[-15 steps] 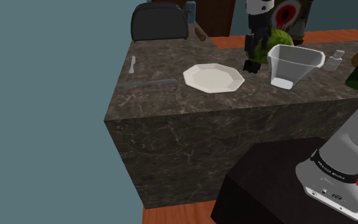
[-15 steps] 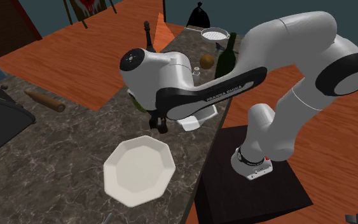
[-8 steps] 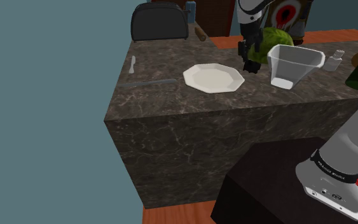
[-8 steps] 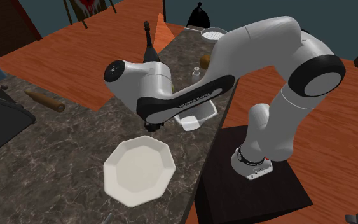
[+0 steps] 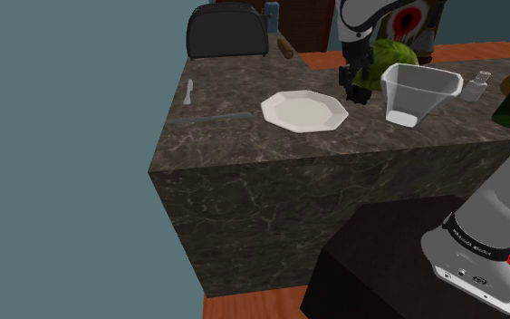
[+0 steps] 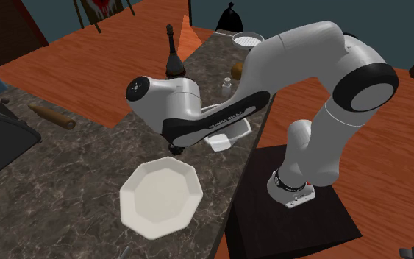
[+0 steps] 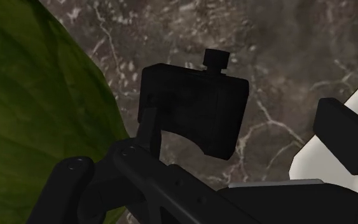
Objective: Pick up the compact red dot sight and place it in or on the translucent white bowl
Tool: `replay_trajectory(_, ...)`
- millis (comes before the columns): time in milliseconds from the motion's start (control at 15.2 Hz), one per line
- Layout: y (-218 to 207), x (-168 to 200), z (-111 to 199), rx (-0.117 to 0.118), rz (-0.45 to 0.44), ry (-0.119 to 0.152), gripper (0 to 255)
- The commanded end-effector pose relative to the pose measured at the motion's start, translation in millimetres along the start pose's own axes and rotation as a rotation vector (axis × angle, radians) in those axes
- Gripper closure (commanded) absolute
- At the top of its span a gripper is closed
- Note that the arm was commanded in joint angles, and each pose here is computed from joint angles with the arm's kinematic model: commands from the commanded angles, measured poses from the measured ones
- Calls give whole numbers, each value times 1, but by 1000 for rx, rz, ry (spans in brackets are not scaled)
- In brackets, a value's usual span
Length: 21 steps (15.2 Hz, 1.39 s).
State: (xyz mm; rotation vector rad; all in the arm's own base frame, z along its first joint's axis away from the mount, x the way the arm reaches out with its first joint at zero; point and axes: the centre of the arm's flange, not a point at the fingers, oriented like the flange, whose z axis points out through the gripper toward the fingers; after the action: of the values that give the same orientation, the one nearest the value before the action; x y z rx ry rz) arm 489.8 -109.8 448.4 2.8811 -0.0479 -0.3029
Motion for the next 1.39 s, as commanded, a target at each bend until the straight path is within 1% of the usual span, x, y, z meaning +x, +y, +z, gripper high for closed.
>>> replay_trajectory(0, 2, 0, 8, 4, 4, -16, 0)
replay_trajectory(264, 2, 0, 8, 4, 4, -16, 0)
replay_trajectory(330, 2, -1, 8, 4, 4, -16, 255)
replay_trajectory(924, 2, 0, 8, 4, 4, -16, 255)
replay_trajectory(1320, 10, -6, -22, 4, 4, -16, 255)
